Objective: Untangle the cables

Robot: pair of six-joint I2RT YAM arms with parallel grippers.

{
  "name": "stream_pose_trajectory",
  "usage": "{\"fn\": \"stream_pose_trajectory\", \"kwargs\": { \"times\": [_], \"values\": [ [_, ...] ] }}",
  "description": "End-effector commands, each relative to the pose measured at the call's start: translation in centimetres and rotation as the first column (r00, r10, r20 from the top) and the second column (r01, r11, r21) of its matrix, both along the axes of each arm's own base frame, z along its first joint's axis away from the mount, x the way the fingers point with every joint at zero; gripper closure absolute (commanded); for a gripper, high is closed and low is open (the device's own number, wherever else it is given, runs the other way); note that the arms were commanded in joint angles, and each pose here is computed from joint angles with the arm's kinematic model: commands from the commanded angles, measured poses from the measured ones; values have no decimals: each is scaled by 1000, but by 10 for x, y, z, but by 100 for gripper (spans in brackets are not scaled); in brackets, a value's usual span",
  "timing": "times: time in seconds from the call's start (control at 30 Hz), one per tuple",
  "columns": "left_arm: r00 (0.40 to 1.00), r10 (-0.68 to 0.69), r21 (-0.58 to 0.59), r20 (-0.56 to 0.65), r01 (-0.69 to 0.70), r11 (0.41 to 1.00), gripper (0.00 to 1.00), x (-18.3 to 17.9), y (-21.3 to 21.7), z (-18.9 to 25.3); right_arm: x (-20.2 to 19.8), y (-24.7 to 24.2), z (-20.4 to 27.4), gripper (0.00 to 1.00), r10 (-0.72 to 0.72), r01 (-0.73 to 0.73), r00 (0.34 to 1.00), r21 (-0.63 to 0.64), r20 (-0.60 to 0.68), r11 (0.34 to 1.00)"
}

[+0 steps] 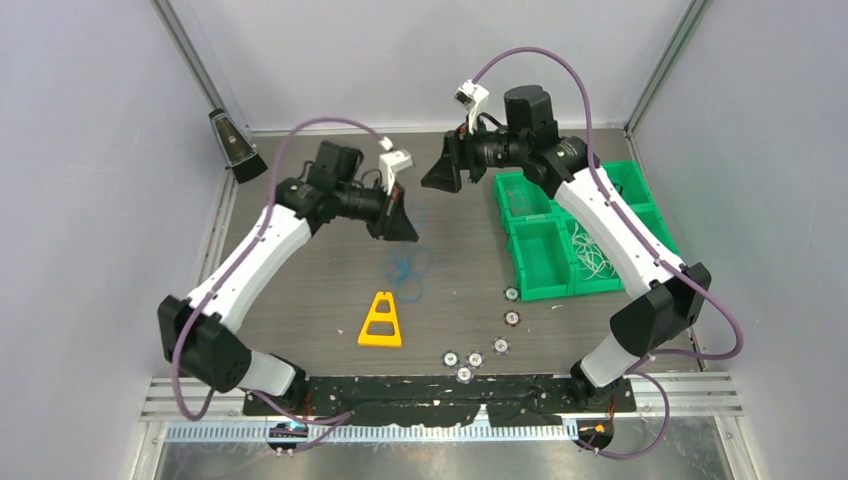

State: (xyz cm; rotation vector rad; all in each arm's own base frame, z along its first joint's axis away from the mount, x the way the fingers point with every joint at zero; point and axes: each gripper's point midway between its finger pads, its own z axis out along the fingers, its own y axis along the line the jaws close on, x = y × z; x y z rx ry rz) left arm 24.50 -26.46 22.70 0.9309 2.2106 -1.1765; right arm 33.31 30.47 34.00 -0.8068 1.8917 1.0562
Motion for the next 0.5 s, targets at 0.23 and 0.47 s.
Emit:
{"fn": "stream_pose_trajectory", "kwargs": {
  "times": [0.23,0.47],
  "values": [
    [987,96,-476,127,-24,879,100,8,8,147,-49,-8,65,0,188,-224,925,75,330,972],
    [925,150,-593,-349,-342,729,100,30,16,137,-59,-6,45,4,170,-214,895,62,413,975]
  ]
}}
